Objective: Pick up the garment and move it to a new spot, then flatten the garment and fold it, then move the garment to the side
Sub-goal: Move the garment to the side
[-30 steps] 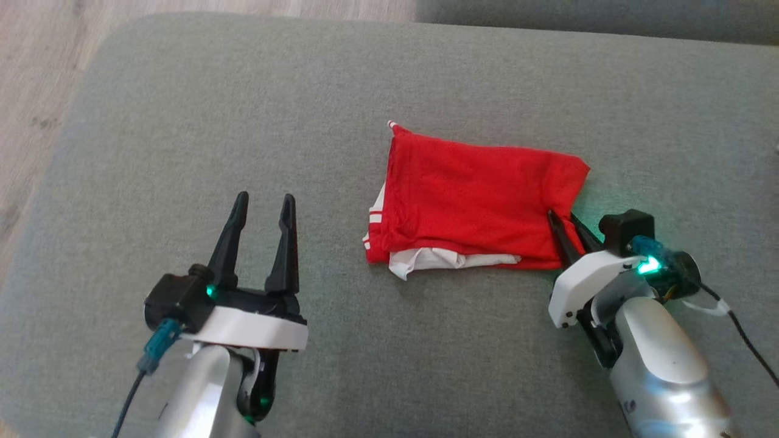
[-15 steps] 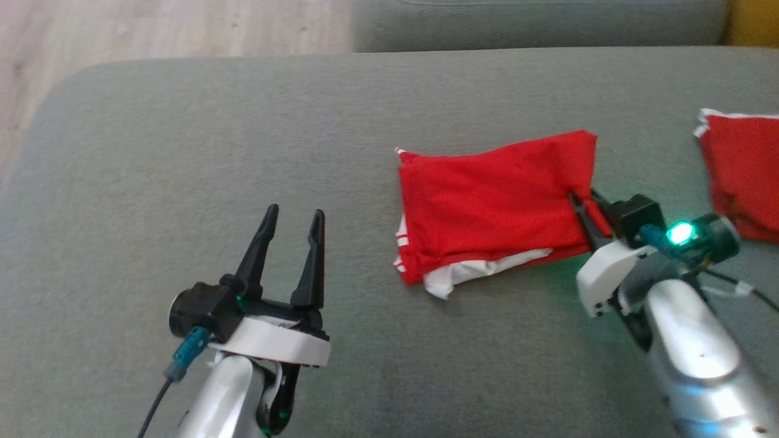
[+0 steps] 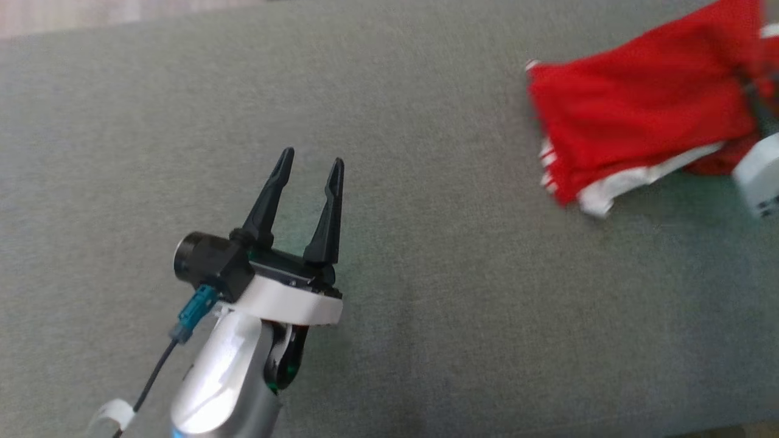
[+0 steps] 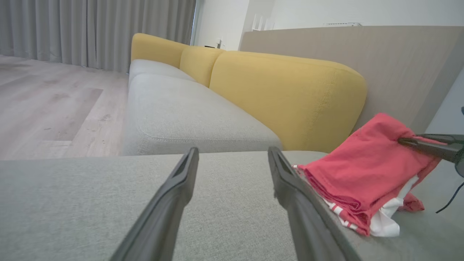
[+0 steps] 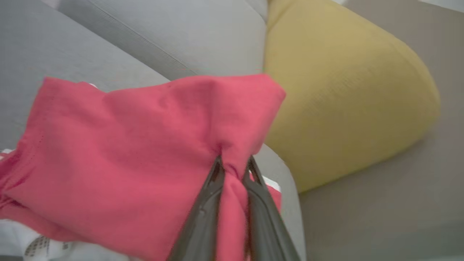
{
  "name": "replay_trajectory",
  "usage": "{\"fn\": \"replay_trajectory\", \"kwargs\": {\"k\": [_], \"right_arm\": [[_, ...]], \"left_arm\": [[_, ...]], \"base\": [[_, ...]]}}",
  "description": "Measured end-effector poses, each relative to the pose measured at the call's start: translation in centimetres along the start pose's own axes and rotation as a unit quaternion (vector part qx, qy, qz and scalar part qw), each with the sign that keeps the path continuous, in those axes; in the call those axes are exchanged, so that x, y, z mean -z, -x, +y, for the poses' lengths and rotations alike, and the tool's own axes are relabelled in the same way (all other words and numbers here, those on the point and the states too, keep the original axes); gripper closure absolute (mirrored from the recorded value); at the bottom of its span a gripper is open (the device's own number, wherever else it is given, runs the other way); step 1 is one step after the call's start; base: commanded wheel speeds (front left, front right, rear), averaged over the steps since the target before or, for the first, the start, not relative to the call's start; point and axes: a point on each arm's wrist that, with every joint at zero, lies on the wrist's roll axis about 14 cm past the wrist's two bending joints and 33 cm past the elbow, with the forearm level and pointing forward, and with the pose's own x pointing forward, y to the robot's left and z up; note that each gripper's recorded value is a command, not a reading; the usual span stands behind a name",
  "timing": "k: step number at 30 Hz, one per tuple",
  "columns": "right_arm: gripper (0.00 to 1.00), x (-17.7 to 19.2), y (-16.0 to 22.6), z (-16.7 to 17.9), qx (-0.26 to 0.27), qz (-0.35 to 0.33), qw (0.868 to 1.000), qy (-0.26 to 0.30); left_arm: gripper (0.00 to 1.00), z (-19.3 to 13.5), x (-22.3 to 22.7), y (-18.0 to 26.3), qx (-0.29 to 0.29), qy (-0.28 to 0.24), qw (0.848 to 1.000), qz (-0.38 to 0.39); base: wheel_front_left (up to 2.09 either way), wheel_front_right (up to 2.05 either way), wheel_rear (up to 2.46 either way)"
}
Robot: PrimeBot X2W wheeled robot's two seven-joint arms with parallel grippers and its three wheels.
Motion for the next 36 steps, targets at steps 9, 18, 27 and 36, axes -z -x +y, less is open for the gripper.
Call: {"fn": "replay_trajectory", "kwargs": {"k": [9,18,27,36], "right_arm": [[1.00,5.7,0.1,-6.7,0.066,0.102,0.992,0.014],[1.00,7.2,-0.5,-8.6,0.095,0.136,0.986,0.017],[0.00,7.5,-0.2,-9.3,0.121,0.146,0.982,-0.015],[0.00,2.2,2.1,-9.4,0.148,0.067,0.986,-0.025]], "left_arm": [[0.00,0.2,3.5,-2.2,0.016,0.020,0.999,0.031],[0.00,1.4,4.2,-2.6,0.008,0.023,0.999,0.037],[0.00,2.2,3.8,-2.4,-0.004,0.018,0.999,0.033],[0.00,1.7,0.7,-1.2,-0.010,0.002,1.000,0.006]], "base": [[0.00,0.00,0.00],[0.00,0.00,0.00],[0.00,0.00,0.00],[0.00,0.00,0.00]]}}
